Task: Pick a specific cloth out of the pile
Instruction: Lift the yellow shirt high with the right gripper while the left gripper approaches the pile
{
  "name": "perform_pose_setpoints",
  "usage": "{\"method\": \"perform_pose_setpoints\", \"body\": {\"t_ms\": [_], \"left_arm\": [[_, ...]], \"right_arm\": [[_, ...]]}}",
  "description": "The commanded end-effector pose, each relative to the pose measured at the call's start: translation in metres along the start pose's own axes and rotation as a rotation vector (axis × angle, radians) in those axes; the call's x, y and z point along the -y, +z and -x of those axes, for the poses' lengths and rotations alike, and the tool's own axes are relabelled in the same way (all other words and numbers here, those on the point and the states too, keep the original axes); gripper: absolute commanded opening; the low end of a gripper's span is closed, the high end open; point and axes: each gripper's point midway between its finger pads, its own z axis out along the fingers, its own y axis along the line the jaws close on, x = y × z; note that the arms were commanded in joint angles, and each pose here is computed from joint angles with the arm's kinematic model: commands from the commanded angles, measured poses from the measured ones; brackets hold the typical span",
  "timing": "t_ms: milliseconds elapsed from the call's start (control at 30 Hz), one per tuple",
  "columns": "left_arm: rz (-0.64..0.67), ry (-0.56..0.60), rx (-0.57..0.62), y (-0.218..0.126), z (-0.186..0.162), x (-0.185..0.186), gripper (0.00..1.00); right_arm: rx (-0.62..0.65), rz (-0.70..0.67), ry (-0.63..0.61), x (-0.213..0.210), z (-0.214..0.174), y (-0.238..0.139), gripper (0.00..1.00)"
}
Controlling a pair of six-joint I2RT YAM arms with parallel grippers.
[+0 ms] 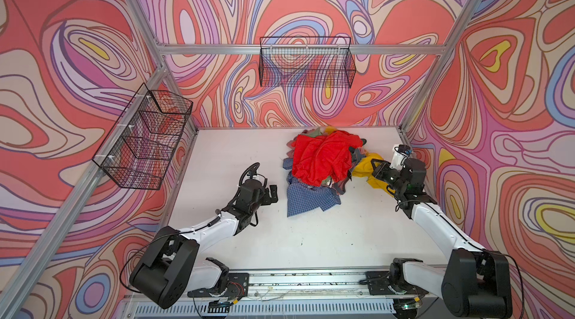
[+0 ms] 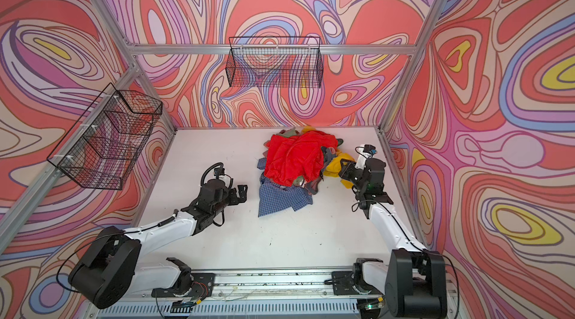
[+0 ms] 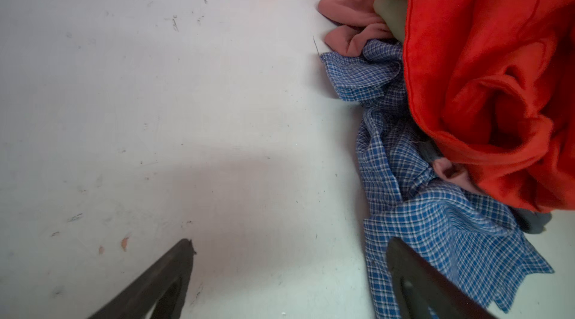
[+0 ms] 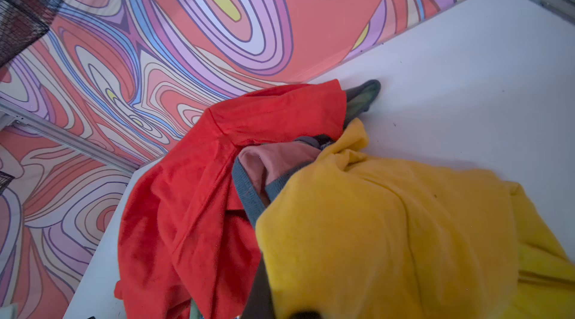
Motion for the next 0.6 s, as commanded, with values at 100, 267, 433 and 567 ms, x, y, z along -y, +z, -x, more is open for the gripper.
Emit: {"method": "perform_pose_setpoints", "body": {"t_ms": [100, 267, 433, 567], "left_arm": [[-0.03, 0.004, -0.01, 0.011, 0.006, 0.025, 0.99], [-0.046, 0.01, -0.03, 0.018, 0.001, 0.038, 0.99], [-0.059, 0.016, -0.064, 0.028, -0.007, 0.053, 0.98], [-0.068, 0.031, -0.087, 0.037, -0.011, 0.067, 0.98]], "right_arm": [[0.057, 0.12, -0.067, -0.047, 0.049, -0.014, 0.0], [0.092, 0.154, -0.082, -0.065, 0.071, -0.025, 0.0], [0.123, 0.158, -0.092, -0.076, 0.09, -0.032, 0.0], [0.128, 0.128, -0.083, -0.078, 0.105, -0.032, 0.0]]}}
